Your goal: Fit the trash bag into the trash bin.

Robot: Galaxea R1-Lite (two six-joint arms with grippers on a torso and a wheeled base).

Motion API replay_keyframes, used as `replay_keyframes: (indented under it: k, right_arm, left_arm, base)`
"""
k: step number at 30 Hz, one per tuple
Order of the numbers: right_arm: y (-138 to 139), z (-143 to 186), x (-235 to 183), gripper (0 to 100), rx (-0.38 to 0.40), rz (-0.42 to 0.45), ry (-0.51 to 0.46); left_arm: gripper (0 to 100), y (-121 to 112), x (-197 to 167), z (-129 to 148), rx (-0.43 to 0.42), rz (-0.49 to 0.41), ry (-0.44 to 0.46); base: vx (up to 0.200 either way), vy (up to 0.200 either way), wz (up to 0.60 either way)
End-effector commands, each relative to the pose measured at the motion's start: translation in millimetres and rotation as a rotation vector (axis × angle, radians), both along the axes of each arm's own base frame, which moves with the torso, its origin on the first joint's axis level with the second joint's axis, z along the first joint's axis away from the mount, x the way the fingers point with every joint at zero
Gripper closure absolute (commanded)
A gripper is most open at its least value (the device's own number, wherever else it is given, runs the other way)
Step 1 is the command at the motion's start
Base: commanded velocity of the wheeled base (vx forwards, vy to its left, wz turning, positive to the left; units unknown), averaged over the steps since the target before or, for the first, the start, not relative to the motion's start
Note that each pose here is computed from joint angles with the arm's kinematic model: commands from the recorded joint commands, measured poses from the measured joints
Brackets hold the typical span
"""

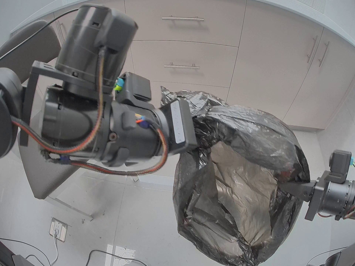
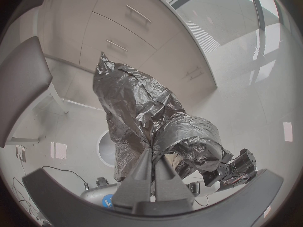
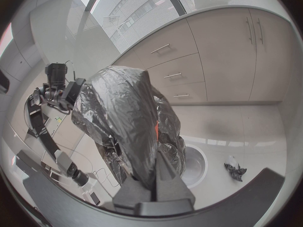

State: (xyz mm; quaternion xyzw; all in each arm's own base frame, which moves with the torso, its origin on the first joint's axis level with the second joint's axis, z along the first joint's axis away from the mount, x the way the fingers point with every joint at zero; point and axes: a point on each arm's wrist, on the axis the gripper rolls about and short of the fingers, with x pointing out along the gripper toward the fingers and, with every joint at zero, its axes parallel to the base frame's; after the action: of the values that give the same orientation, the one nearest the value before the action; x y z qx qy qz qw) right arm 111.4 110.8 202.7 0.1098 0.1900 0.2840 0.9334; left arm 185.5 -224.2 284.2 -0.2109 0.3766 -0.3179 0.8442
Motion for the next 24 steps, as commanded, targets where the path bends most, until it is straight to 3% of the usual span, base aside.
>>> replay_keyframes:
  k: [1, 8, 24]
  right_arm:
    - [-18, -20, -21, 100, 0.001, 0.023, 0.036]
    - [-3, -49, -10, 100, -0.004, 0.055, 0.148]
    - [11, -83, 5, 100, -0.058, 0.040, 0.206]
  left_arm:
    - [100, -21, 3, -23, 0.054, -0.059, 0.055]
    - [100, -31, 10, -40, 0.067, -0.078, 0.132]
    - [100, -33, 35, -75, 0.077, -0.109, 0.244]
  base:
    - [0.000, 0.000, 0.00]
    - [0.000, 0.000, 0.00]
    - [0.000, 0.000, 0.00]
